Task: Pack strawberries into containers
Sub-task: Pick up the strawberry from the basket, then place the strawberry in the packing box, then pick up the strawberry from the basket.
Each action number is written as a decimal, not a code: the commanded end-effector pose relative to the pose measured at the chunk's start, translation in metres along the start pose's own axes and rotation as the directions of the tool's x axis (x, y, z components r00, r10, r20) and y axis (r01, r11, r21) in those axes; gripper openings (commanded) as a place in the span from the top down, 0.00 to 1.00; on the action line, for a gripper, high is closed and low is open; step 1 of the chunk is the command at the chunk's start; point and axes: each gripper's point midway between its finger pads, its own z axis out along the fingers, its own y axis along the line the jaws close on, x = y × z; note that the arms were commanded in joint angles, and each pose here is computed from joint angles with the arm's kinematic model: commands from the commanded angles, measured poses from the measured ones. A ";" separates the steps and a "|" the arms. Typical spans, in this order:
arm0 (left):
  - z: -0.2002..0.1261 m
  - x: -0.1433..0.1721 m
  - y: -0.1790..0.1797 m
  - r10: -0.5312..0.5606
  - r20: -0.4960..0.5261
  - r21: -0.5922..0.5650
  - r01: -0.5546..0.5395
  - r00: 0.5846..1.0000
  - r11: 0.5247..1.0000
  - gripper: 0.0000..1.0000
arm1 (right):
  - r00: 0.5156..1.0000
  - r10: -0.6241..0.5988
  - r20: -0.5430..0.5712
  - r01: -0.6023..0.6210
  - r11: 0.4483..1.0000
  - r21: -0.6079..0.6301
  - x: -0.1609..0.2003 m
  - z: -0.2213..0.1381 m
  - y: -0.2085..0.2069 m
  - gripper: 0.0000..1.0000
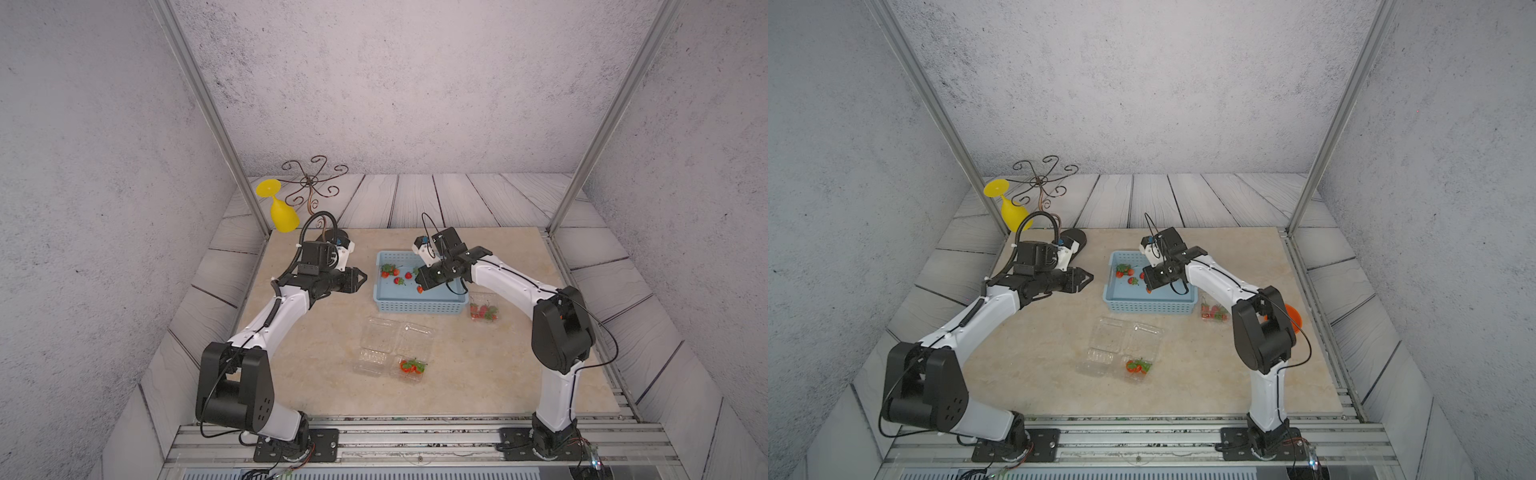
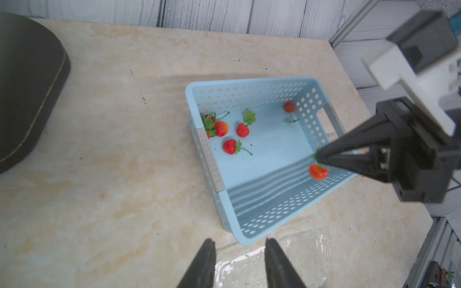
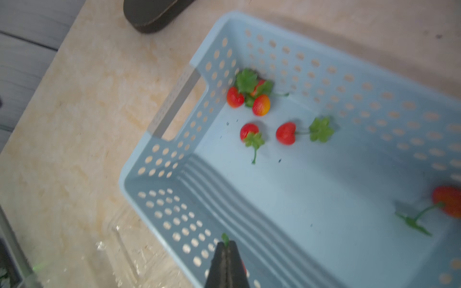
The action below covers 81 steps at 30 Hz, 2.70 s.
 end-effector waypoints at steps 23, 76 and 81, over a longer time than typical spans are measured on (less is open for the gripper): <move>-0.018 -0.018 -0.013 0.041 0.063 0.008 -0.041 0.997 0.999 0.63 | 0.923 -0.162 -0.350 0.095 0.975 -0.202 0.185 0.001 0.140 0.94; -0.007 -0.007 -0.005 0.037 0.018 -0.007 -0.037 0.999 0.999 0.63 | 0.972 0.235 0.015 -0.235 0.965 0.115 -0.045 0.070 -0.091 0.52; -0.003 -0.005 -0.003 0.031 0.004 -0.008 -0.031 1.000 0.999 0.63 | 0.947 0.318 0.033 -0.320 0.946 0.051 -0.059 0.093 -0.109 0.53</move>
